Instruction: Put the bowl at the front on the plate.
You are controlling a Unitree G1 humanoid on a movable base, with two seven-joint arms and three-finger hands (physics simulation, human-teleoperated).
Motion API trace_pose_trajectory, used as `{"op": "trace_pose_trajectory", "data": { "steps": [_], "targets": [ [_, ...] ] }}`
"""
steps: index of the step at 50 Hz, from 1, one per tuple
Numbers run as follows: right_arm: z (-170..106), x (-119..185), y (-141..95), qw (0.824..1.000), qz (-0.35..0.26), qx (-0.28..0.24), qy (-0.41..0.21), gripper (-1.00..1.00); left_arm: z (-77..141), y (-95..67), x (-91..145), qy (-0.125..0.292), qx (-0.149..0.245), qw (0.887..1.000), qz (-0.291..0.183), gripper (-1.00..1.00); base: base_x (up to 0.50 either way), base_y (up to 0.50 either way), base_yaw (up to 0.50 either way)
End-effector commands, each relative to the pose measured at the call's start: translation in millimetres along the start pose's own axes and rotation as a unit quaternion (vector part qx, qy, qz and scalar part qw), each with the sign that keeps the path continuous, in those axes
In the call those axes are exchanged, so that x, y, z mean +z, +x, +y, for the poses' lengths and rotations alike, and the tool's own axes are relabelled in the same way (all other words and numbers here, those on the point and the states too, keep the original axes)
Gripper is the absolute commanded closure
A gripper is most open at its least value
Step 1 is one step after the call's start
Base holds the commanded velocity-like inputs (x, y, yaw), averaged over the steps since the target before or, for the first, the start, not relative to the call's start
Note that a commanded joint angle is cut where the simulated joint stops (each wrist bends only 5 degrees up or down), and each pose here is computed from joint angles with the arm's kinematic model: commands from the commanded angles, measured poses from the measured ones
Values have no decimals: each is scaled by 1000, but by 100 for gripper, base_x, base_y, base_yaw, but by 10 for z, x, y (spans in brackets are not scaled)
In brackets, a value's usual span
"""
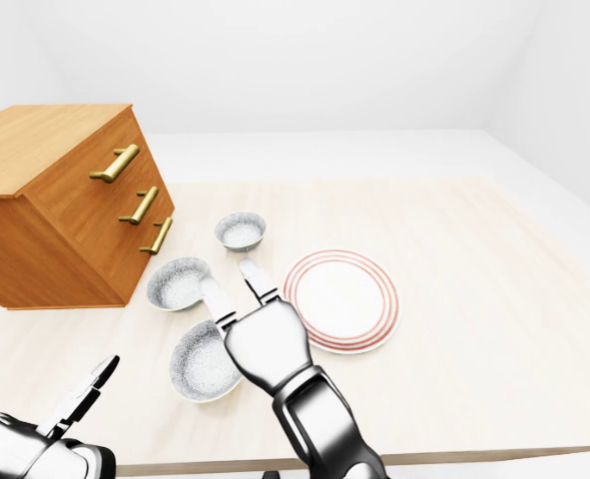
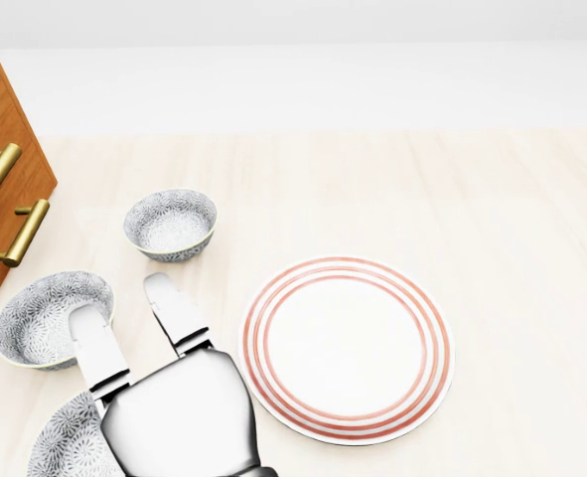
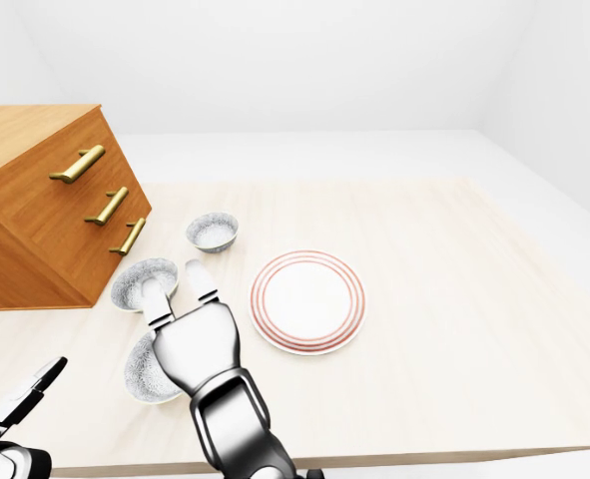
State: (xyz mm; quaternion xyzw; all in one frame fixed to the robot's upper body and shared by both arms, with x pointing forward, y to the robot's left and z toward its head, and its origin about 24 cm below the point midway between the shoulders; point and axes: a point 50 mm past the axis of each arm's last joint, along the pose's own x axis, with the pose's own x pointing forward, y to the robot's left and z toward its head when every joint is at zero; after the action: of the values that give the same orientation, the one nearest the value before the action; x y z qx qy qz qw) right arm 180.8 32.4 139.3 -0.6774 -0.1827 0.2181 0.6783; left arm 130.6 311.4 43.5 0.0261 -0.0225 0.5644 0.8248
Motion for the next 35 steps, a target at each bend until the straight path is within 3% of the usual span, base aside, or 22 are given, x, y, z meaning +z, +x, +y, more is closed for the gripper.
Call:
{"op": "trace_pose_trajectory", "data": {
  "steps": [1,35],
  "targets": [
    [76,-57,-8,1000,6,7,-4,-100,1,3,24,-17,3,1000,1,-100,0,0,0],
    [80,-54,-38,1000,-7,-9,21,-100,27,-3,67,-22,6,1000,-6,-100,0,0,0]
  ]
}}
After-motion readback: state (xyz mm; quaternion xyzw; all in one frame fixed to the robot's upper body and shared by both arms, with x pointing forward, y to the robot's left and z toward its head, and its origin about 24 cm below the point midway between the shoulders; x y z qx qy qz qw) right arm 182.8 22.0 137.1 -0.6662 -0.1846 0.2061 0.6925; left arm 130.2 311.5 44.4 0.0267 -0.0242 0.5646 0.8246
